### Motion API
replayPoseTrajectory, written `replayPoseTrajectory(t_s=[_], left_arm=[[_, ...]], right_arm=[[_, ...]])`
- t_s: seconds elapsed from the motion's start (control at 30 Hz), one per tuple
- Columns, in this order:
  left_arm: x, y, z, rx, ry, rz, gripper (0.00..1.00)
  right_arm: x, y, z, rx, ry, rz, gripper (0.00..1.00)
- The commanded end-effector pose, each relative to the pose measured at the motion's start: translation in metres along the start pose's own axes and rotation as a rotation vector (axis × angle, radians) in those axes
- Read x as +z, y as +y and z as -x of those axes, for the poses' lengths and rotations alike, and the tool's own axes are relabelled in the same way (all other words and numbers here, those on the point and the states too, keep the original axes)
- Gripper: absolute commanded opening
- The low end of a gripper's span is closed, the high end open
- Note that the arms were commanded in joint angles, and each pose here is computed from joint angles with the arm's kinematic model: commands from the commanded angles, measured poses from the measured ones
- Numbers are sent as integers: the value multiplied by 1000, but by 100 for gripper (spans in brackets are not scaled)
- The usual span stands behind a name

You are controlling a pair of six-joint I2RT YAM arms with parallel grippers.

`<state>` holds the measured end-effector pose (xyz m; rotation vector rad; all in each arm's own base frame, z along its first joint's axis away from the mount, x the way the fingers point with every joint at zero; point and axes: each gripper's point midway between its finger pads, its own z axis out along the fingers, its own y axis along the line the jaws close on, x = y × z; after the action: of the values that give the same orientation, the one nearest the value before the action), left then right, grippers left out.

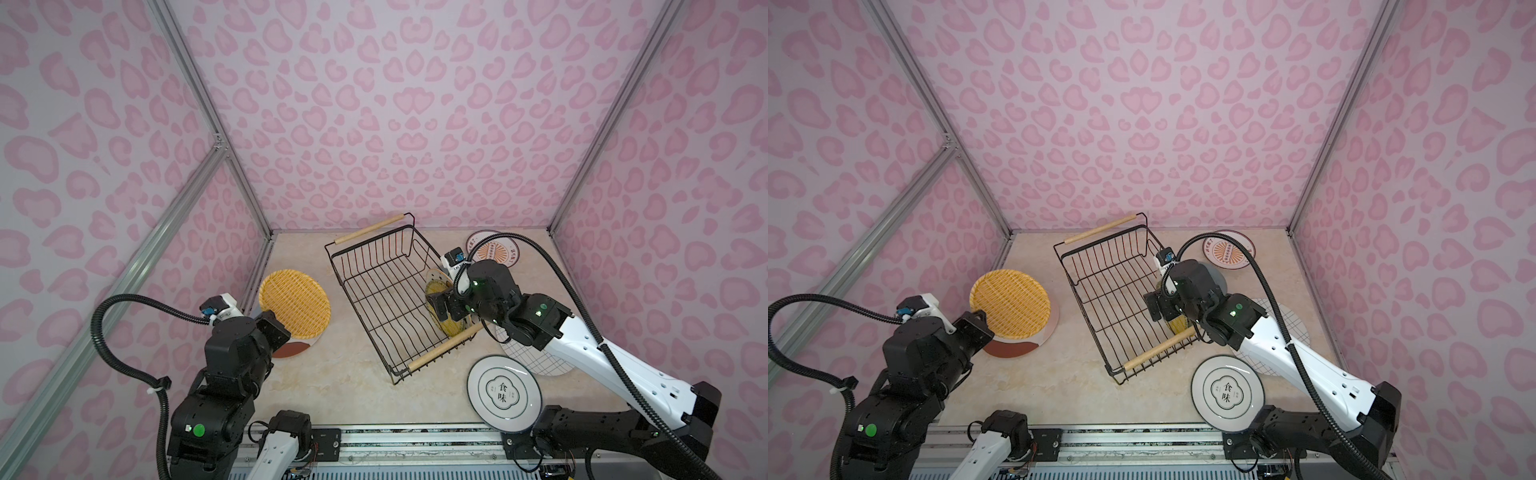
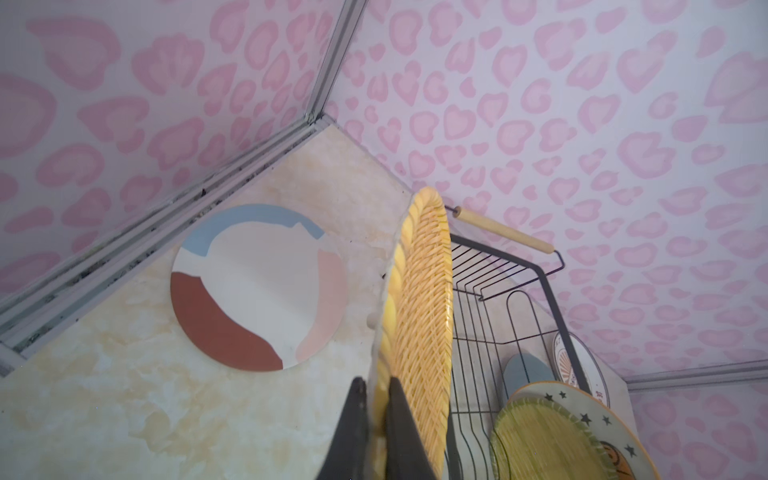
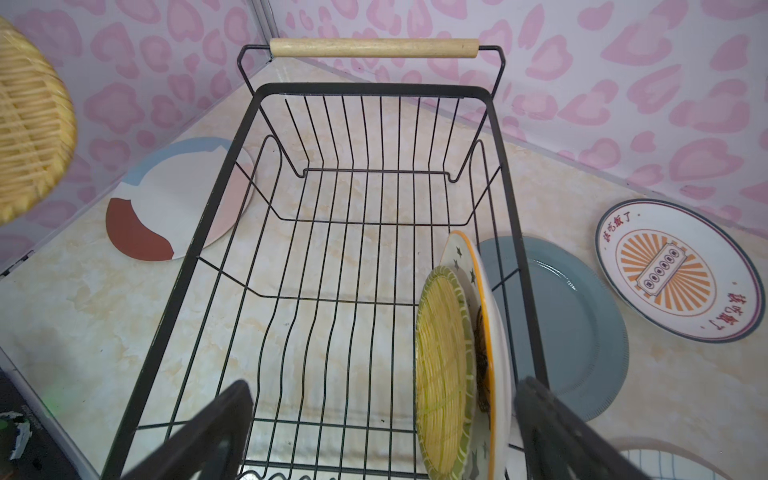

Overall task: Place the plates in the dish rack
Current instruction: 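Grasp the plain woven bamboo tray rim with the left gripper and lift it, then carry the woven tray over the rack toward the right gripper while it reaches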

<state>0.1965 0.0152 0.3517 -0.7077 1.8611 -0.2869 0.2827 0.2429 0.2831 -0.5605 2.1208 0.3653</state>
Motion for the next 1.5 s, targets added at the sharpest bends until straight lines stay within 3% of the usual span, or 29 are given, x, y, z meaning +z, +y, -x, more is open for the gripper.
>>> replayPoseTrajectory(t_s=[0.0,0.2,0.33,0.5,0.6,0.83,1.47], left_arm=[[-3,-64,25,68,-6,-245,4],[3,-156,24,111,135,-619,4],[30,-194,5,85,261,-779,4],[68,-227,-45,46,471,-912,4],[75,-241,-82,81,555,-971,3],[78,-242,-114,94,604,-1078,4],[73,-240,-121,51,628,-1140,3]], right_arm=[[-6,-1,5,43,-24,35,98],[-17,-9,17,119,-77,91,98],[-23,-24,23,196,-108,114,98],[-35,-40,34,283,-157,151,98],[-40,-39,40,332,-182,212,98],[-30,-19,47,384,-203,361,96],[-15,-7,58,461,-180,458,35]])
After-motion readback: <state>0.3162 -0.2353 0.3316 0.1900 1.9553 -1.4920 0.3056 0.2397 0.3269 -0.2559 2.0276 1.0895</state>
